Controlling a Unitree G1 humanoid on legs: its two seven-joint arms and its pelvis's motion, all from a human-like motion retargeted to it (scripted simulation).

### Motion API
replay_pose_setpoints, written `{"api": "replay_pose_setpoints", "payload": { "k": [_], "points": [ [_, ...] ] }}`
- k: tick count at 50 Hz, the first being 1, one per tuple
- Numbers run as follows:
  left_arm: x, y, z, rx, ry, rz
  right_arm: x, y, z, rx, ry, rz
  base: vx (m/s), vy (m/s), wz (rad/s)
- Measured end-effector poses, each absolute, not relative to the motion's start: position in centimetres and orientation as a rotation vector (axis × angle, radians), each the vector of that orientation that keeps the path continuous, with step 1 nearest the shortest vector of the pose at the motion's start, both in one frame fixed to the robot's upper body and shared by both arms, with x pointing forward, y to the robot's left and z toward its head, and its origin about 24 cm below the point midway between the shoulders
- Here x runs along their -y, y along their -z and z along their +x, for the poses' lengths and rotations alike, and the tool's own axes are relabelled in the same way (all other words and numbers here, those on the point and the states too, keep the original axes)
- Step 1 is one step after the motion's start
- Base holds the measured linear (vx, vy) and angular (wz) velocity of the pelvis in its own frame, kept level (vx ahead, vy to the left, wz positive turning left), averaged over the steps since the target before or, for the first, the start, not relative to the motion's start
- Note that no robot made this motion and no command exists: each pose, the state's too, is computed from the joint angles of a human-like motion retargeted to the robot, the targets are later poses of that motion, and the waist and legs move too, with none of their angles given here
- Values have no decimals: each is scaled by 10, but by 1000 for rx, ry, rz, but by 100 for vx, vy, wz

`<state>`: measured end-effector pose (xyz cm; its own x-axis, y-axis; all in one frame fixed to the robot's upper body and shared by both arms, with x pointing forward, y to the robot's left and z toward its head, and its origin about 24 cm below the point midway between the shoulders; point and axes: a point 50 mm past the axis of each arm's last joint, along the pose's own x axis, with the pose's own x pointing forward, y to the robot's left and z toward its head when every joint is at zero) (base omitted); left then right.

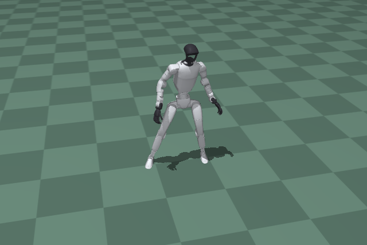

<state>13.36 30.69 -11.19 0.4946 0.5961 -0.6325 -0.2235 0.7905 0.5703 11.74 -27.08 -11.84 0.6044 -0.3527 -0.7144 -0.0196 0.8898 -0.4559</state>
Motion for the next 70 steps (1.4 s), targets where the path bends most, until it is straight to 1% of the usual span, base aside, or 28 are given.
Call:
{"api": "replay_pose_setpoints", "payload": {
  "k": [4,7,12,17,25,30,35,40,44,47,50,53,58,62,65,70],
  "points": [
    [-312,106,137,-889,-594,373,237,114,142,-830,-17,-329,-5,36,21],
    [-314,107,136,-901,-597,360,223,113,152,-810,-100,-293,-5,31,13],
    [-308,117,126,-991,-559,385,227,116,150,-836,-97,-421,-4,24,5],
    [-286,132,112,-1053,-482,358,255,119,136,-906,-2,-539,-4,21,3],
    [-238,144,106,-1020,-218,347,328,107,98,-1023,309,-504,-5,23,-15],
    [-238,149,85,-1071,-149,383,362,96,88,-1081,415,-591,-4,23,-32],
    [-254,154,51,-1199,-191,433,374,84,98,-1017,502,-583,-2,28,-26],
    [-267,155,25,-1287,-257,445,370,73,121,-873,548,-471,-5,34,-9],
    [-271,153,27,-1273,-273,452,364,63,139,-759,567,-397,-11,44,-2],
    [-274,150,42,-1211,-250,500,361,65,134,-731,608,-334,-15,57,10],
    [-277,142,75,-1103,-230,559,354,76,121,-762,664,-255,-18,59,29],
    [-279,132,110,-997,-240,597,337,96,106,-847,683,-187,-20,58,31],
    [-287,111,156,-873,-337,585,294,123,91,-949,604,-112,-18,48,19],
    [-293,99,170,-803,-460,486,272,127,94,-935,507,-85,-12,31,-6],
    [-295,96,172,-788,-510,411,264,125,105,-905,446,-75,-11,25,-13],
    [-283,110,160,-861,-437,406,270,119,118,-888,366,-132,-10,24,-36]
  ]
}}
